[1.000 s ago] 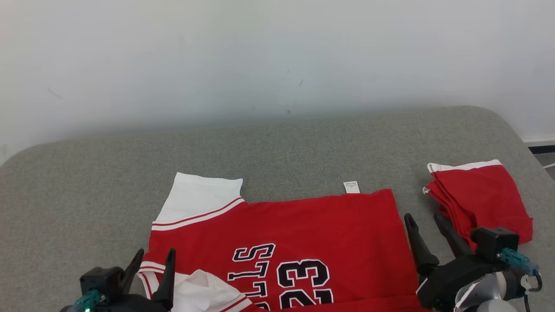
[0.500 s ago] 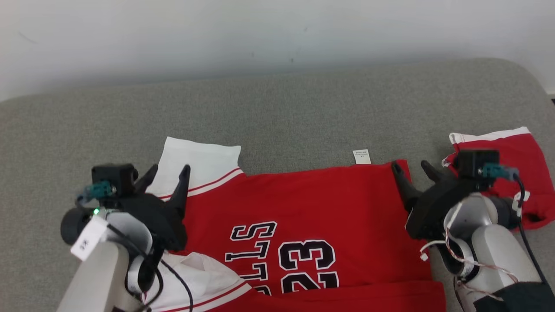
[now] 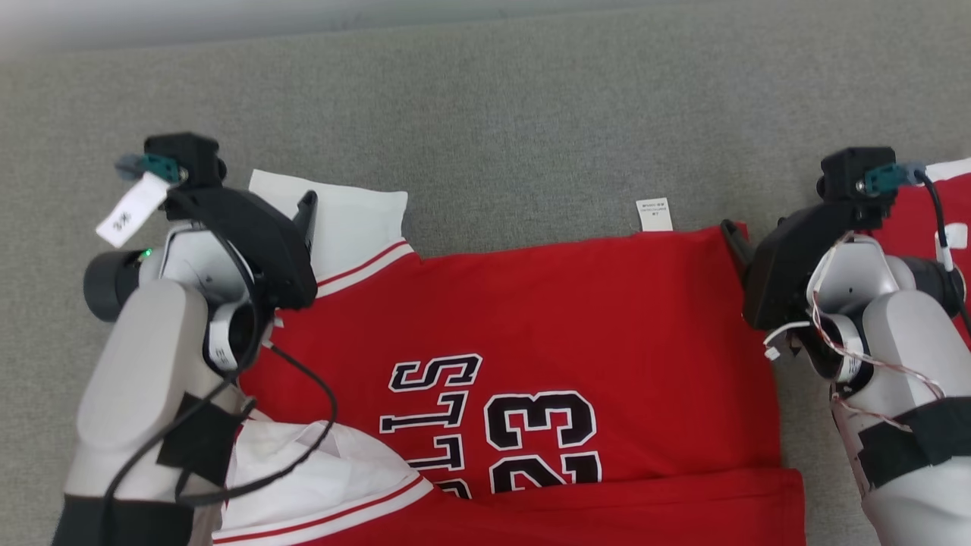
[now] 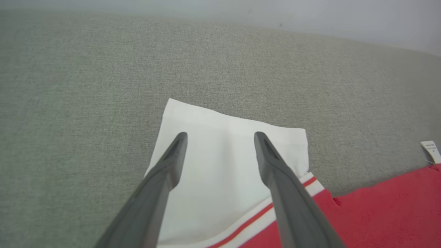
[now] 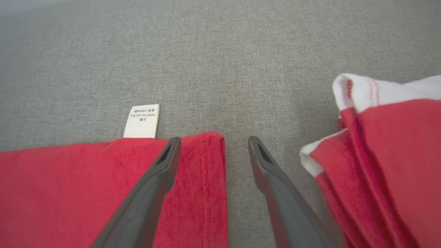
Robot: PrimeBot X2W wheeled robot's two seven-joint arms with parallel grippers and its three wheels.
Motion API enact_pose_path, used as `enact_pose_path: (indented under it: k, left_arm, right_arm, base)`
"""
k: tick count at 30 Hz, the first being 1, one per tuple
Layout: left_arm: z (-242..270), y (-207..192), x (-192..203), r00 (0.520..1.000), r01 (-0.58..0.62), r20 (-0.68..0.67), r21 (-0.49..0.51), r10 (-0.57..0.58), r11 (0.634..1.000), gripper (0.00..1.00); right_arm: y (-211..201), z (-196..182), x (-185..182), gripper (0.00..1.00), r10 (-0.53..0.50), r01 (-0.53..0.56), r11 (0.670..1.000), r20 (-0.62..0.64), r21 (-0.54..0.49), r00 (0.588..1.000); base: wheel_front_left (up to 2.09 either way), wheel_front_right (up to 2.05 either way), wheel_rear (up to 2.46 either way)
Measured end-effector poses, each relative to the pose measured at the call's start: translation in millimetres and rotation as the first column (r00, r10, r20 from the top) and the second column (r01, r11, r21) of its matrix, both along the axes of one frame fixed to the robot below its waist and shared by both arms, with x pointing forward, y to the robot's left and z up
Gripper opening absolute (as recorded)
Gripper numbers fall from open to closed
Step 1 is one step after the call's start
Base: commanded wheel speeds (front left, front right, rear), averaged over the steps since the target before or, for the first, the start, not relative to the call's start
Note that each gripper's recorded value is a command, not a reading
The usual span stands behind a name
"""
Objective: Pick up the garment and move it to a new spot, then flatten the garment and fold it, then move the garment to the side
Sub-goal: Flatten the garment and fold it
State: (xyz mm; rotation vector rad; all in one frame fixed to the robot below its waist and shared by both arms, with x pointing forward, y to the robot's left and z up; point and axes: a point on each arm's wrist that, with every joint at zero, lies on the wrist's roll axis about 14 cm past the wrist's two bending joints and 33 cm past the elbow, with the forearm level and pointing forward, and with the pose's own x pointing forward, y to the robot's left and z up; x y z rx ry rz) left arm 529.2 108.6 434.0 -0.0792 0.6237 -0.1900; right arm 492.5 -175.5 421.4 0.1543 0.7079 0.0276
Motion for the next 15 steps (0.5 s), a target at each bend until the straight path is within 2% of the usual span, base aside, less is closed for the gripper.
enact_pose_path:
  k: [6,15]
  left_arm:
    - [-25.2,19.6,8.8,0.994,-0.038,-0.104,0.048,0.043,0.998,1.00]
    - [-35.3,32.6,26.3,0.988,-0.030,-0.143,0.150,0.052,0.988,1.00]
  right_arm:
    - [18.8,-14.3,8.4,1.00,0.046,-0.046,0.999,-0.072,0.002,0.996]
    - [15.0,-19.2,4.7,1.00,0.050,-0.053,0.998,-0.117,-0.023,0.992]
  base:
    - [0.00,0.00,0.00]
    - [0.00,0.00,0.00]
